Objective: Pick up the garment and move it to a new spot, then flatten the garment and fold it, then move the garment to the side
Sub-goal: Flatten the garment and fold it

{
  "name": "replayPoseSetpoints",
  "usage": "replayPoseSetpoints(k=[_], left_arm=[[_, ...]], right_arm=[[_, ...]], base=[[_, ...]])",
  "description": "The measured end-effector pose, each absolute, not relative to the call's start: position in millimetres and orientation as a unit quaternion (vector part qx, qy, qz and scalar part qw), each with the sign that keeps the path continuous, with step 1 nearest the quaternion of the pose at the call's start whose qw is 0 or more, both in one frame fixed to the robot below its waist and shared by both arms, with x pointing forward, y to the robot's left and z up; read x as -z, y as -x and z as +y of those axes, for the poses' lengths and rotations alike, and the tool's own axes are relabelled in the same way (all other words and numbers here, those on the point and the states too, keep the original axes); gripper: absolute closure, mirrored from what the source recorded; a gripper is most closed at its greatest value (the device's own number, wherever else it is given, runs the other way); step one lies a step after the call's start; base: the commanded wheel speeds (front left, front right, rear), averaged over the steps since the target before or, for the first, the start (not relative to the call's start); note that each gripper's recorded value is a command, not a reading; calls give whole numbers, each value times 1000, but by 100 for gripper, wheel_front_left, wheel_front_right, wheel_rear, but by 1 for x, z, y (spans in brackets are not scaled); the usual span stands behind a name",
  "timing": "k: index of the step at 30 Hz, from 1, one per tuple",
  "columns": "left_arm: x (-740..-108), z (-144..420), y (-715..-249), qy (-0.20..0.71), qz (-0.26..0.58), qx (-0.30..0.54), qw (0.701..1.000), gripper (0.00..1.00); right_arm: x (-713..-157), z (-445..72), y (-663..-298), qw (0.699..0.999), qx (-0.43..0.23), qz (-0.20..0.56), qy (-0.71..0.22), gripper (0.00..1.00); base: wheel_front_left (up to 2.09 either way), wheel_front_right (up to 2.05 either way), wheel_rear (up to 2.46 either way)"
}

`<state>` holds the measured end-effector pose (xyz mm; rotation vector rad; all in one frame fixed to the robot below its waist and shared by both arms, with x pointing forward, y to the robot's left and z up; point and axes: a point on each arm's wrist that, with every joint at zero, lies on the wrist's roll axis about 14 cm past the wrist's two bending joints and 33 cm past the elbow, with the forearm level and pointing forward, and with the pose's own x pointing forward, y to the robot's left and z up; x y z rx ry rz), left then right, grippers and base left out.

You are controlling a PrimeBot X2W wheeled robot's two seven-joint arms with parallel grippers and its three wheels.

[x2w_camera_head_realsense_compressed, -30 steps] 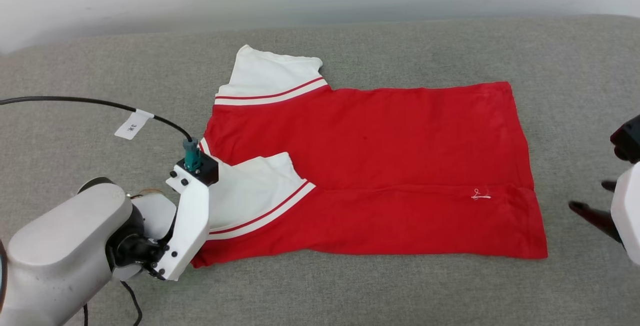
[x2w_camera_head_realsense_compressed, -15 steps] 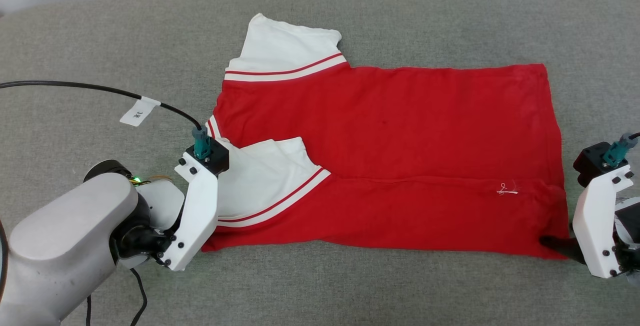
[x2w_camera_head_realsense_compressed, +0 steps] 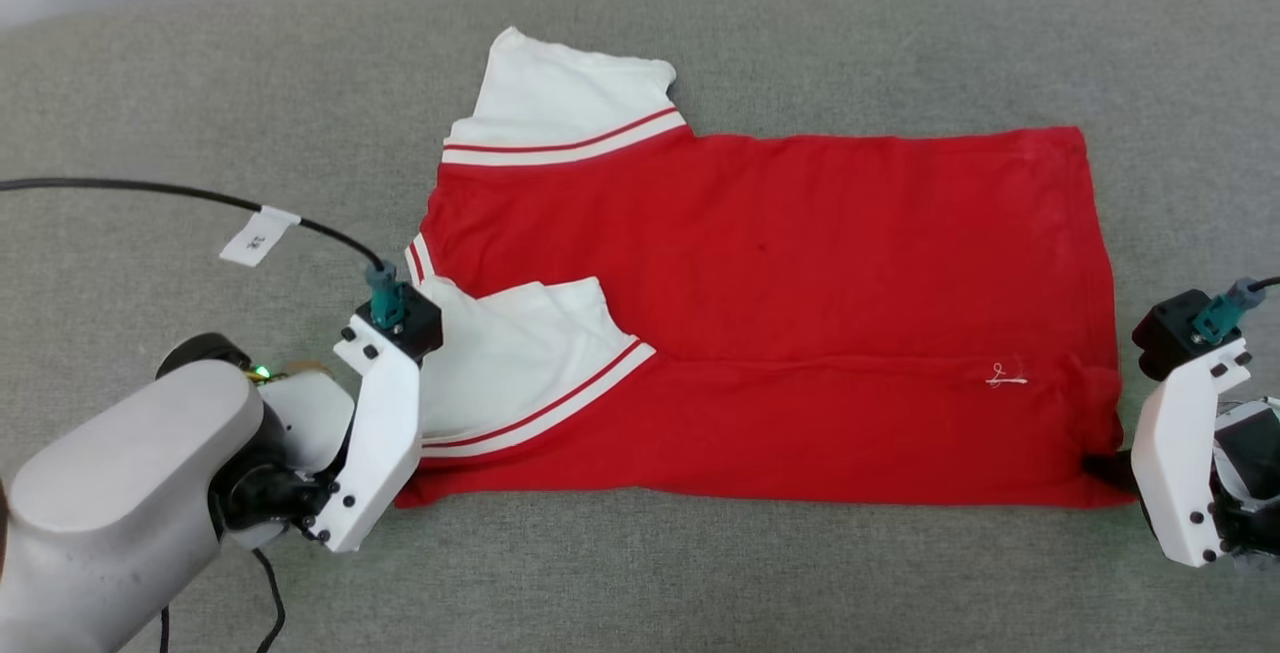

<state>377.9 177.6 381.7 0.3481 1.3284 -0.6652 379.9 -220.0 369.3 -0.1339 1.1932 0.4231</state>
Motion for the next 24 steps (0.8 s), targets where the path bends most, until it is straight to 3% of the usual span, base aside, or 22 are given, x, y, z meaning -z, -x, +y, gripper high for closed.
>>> replayPoseSetpoints(k=[6,10,17,24], left_arm=[[-394,183,-367,-145,590,291,739,100],[-401,186,-358,-142,584,291,744,100],[-405,191,-324,-127,589,295,742,100],[-389,187,-297,-109,614,298,723,100]], right_arm=[[-405,-220,-381,833,-214,504,77,100],[-417,-223,-369,836,-222,495,85,100],[-426,-228,-336,830,-232,500,87,100],[-405,-236,-309,803,-224,547,81,100]], base=[[0,0,0],[0,0,0],[0,0,0],[0,0,0]])
